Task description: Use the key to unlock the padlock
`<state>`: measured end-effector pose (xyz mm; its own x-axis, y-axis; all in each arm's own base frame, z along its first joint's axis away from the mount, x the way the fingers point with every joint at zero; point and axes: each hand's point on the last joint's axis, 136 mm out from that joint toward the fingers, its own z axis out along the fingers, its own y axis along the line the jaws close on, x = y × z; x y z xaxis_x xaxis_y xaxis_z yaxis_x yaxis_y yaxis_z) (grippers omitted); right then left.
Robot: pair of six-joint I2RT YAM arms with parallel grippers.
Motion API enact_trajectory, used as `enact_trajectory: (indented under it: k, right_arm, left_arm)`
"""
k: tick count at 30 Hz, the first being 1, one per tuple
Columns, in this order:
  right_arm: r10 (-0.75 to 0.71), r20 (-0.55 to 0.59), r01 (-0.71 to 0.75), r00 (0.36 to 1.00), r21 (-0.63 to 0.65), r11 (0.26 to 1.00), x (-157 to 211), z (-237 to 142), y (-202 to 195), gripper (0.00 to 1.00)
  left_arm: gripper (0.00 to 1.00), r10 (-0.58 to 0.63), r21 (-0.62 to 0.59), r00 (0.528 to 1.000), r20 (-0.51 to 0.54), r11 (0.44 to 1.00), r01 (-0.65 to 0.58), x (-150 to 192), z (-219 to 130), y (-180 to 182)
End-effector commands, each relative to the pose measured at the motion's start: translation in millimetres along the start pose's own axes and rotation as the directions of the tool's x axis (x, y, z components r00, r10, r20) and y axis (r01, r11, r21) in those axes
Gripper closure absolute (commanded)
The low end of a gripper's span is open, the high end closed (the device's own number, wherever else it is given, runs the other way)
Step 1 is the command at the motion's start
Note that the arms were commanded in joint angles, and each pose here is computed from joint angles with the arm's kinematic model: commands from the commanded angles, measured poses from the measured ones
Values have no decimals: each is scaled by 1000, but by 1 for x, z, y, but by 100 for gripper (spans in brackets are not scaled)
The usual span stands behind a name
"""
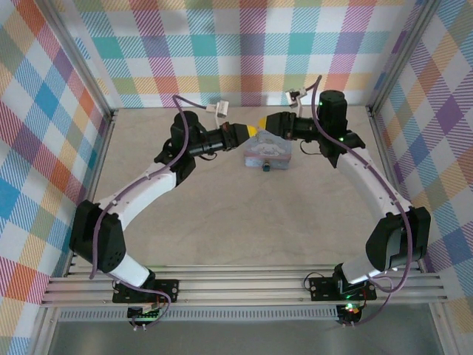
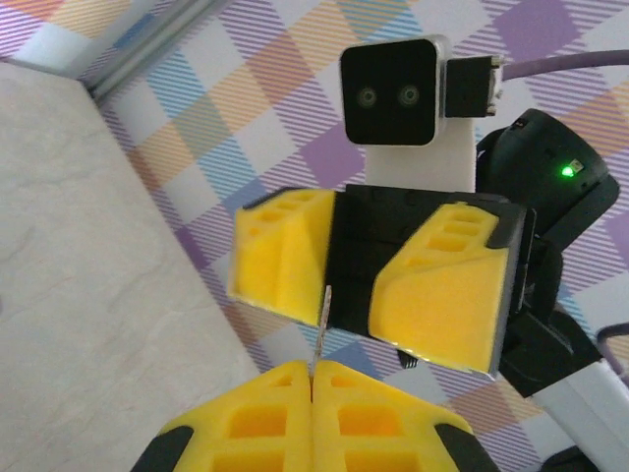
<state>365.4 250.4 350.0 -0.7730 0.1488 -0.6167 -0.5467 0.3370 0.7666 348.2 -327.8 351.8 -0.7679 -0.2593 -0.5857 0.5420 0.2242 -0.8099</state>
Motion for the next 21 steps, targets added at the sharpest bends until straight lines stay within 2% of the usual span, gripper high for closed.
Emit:
enact_trajectory:
  k: [1, 7, 12, 21]
  right_arm:
    - [83, -16, -80, 996, 154, 985, 15, -2, -31, 41]
    - [143, -73, -105, 987, 383, 918, 53, 5, -90, 32]
    - [187, -81, -116, 979, 532, 839, 88, 5, -134, 31]
    - [211, -146, -63, 967, 661, 748, 143, 24, -179, 32]
  left_arm:
    - [100, 23, -153, 1000, -14, 988, -25, 17, -22, 27]
    - [100, -16, -292, 999, -28, 956, 7, 50, -55, 71]
    - [100, -25, -338, 996, -84, 941, -5, 80, -69, 90]
    - [100, -68, -411, 989, -134, 912, 7, 109, -80, 117]
